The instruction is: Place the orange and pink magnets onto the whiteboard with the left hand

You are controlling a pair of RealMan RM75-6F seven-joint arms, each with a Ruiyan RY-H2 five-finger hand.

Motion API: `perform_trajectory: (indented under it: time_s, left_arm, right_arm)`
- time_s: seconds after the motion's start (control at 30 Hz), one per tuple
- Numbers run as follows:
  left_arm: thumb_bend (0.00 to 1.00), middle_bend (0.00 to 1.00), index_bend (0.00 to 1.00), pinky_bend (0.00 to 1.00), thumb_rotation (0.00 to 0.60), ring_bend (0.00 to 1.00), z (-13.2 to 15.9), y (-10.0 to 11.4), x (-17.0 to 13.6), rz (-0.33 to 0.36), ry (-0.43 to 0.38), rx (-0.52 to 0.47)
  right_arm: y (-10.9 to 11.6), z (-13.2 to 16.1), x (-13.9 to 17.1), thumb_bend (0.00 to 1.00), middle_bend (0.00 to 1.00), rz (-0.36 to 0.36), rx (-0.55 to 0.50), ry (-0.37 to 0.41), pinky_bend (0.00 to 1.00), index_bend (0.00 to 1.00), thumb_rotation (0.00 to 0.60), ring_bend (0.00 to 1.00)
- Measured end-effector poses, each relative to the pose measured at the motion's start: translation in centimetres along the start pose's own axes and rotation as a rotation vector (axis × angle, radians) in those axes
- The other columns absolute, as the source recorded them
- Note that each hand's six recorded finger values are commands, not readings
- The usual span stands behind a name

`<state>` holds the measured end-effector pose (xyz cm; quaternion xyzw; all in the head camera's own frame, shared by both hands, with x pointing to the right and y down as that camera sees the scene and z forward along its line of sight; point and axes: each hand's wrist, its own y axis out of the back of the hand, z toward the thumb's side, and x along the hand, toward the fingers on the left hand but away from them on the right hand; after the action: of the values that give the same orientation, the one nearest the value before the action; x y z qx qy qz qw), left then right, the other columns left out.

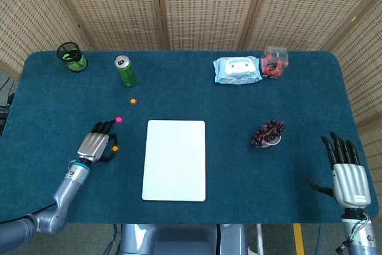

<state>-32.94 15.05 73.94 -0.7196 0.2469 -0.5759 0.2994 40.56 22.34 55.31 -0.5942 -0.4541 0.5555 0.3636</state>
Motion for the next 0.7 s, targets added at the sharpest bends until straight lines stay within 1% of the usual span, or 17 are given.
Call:
perform_trajectory:
  time_s: [0.1, 0.23, 0.33, 0.43, 0.53, 0.7]
  left_arm:
    - [0.36, 0.0, 0.6, 0.0, 0.6, 0.0, 0.8, 1.2, 0.3, 0.025, -0.019, -0.012]
    - [0.36, 0.0, 0.6, 0.0, 0.6, 0.0, 2.7, 3.3, 1.2, 0.071, -0.06, -0.005]
    - [0.36, 0.0, 0.6, 0.0, 0.6, 0.0, 4.4, 4.5, 2.0, 0.088, -0.088, 0.009]
    - [0.36, 0.0, 0.6, 0.0, 0.6, 0.0, 6.4, 5.3, 3.2, 0.093, -0.114, 0.015]
    - [0.36, 0.0, 0.6, 0.0, 0.6, 0.0, 8.6, 5.4, 4.4, 0.081, -0.138, 0.014]
    - [0.36, 0.0, 0.6, 0.0, 0.6, 0.0, 11.2, 4.8, 6.4, 0.056, -0.155, 0.027]
  right_arm:
    - [0.0, 0.0, 0.0, 0.0, 0.0, 0.0, -0.002, 0.0, 0.0, 0.0, 0.6, 0.0]
    - [0.0, 0.0, 0.0, 0.0, 0.0, 0.003, -0.005, -0.001, 0.0, 0.0, 0.6, 0.0]
    - [0.0, 0.0, 0.0, 0.0, 0.0, 0.005, -0.006, -0.002, 0.0, 0.0, 0.6, 0.0]
    - [-0.1, 0.0, 0.0, 0.0, 0.0, 0.007, -0.01, -0.004, 0.0, 0.0, 0.6, 0.0]
    - [-0.1, -0.1, -0.1, 0.0, 0.0, 0.01, -0.012, -0.006, 0.0, 0.0, 0.6, 0.0]
    - [-0.2, -0.2, -0.1, 0.0, 0.0, 0.017, -0.019, -0.011, 0.0, 0.0, 0.6, 0.0]
